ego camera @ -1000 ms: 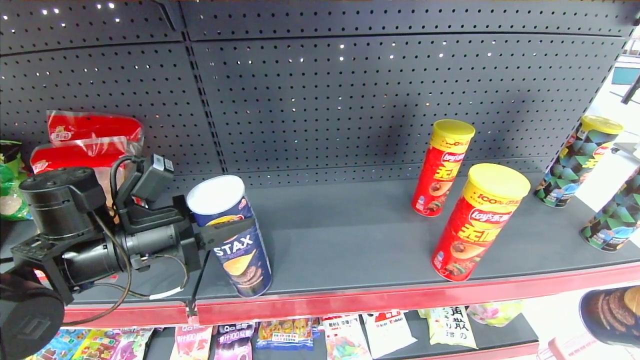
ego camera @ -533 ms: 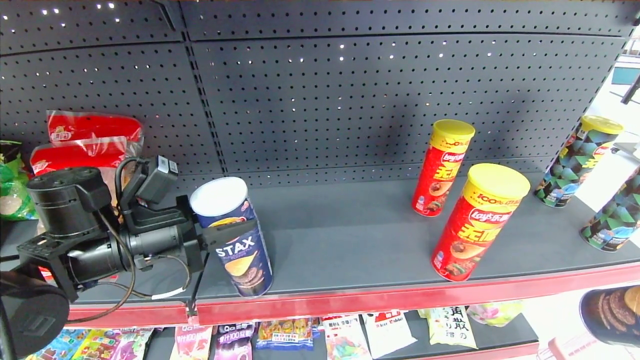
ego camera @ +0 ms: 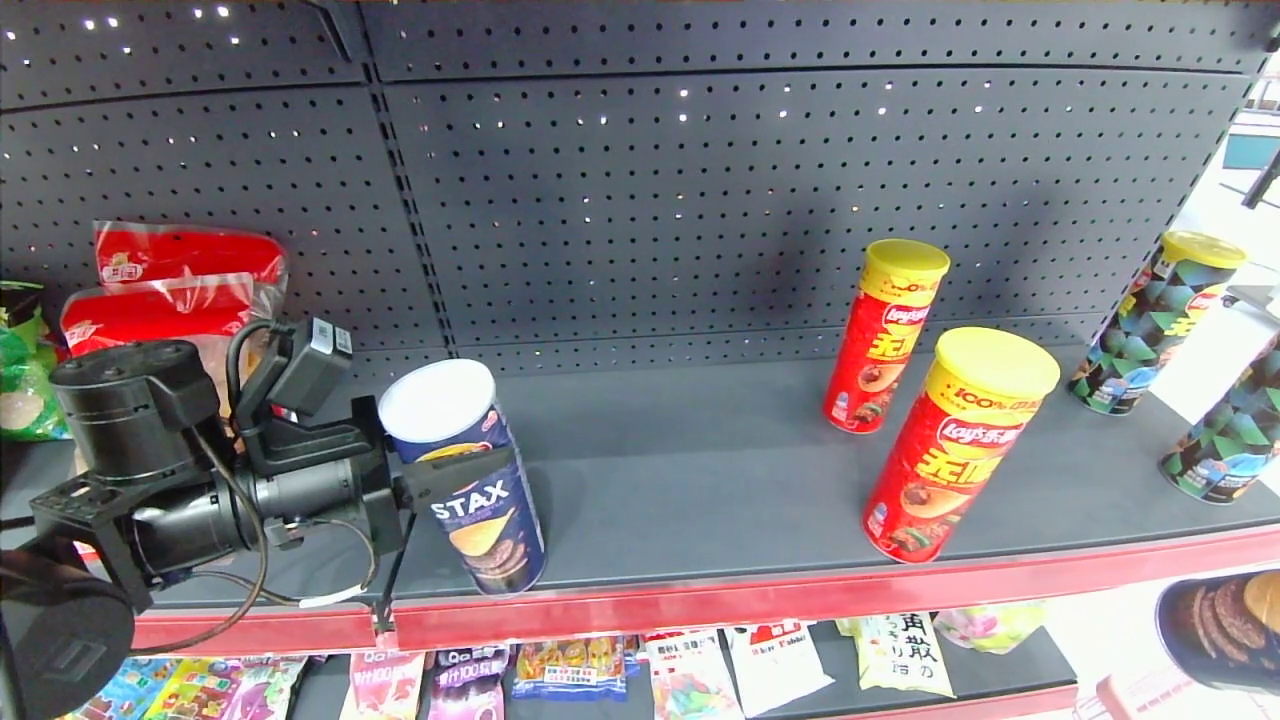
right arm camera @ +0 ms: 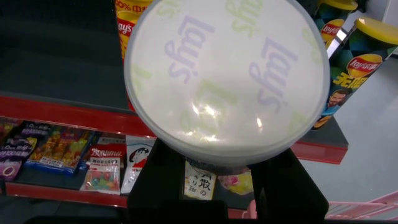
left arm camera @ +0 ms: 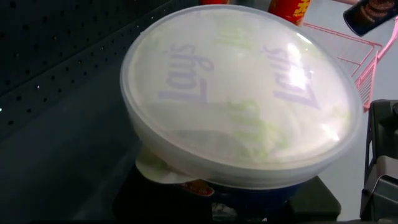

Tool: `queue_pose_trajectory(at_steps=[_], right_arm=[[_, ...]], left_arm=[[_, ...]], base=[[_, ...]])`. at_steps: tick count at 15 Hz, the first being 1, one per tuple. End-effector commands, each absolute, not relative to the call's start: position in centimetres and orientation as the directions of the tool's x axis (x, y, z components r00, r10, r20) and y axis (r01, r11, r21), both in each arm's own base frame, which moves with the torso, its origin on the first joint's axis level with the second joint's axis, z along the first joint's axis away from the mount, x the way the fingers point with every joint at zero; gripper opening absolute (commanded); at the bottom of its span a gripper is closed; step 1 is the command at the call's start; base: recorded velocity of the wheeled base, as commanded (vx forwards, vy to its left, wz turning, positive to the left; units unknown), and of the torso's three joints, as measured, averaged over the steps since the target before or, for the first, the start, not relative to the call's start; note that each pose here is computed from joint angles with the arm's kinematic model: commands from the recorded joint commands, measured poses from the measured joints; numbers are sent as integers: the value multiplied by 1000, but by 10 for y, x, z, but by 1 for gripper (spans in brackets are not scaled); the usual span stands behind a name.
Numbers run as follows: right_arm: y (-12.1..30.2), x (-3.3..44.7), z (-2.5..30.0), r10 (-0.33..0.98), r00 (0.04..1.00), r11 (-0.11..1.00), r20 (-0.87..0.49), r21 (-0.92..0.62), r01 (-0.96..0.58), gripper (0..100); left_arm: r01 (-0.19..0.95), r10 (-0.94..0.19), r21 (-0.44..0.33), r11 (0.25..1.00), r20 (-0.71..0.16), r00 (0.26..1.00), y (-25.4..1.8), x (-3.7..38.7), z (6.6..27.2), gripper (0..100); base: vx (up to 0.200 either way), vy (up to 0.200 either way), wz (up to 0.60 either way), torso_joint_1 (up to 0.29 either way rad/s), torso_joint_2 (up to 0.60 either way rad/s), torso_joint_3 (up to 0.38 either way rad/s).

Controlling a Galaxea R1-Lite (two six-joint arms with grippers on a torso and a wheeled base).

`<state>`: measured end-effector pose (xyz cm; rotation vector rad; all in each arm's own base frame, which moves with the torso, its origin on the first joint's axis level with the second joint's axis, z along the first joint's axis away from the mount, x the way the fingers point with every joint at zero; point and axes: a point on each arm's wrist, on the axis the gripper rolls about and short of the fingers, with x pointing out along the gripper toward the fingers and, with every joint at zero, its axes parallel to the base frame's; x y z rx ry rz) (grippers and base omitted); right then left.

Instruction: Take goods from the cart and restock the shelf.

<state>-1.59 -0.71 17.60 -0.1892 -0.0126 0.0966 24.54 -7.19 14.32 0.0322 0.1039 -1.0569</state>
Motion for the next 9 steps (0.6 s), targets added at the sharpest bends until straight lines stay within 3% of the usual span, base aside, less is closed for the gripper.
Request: queue_pose_trajectory(at_steps=[1,9], right_arm=[[-7,-15,176,98,995,977,-2,-189,-97,0],[-7,-15,176,98,995,977,0,-189,-96,0]], left_arm=[[872,-869,-27,488,-107,483,-72,246,141,0],[876,-871,-10,482,-111,478,-73,248,139,0]], base=[[0,0,0,0,0,0],[0,0,0,0,0,0]])
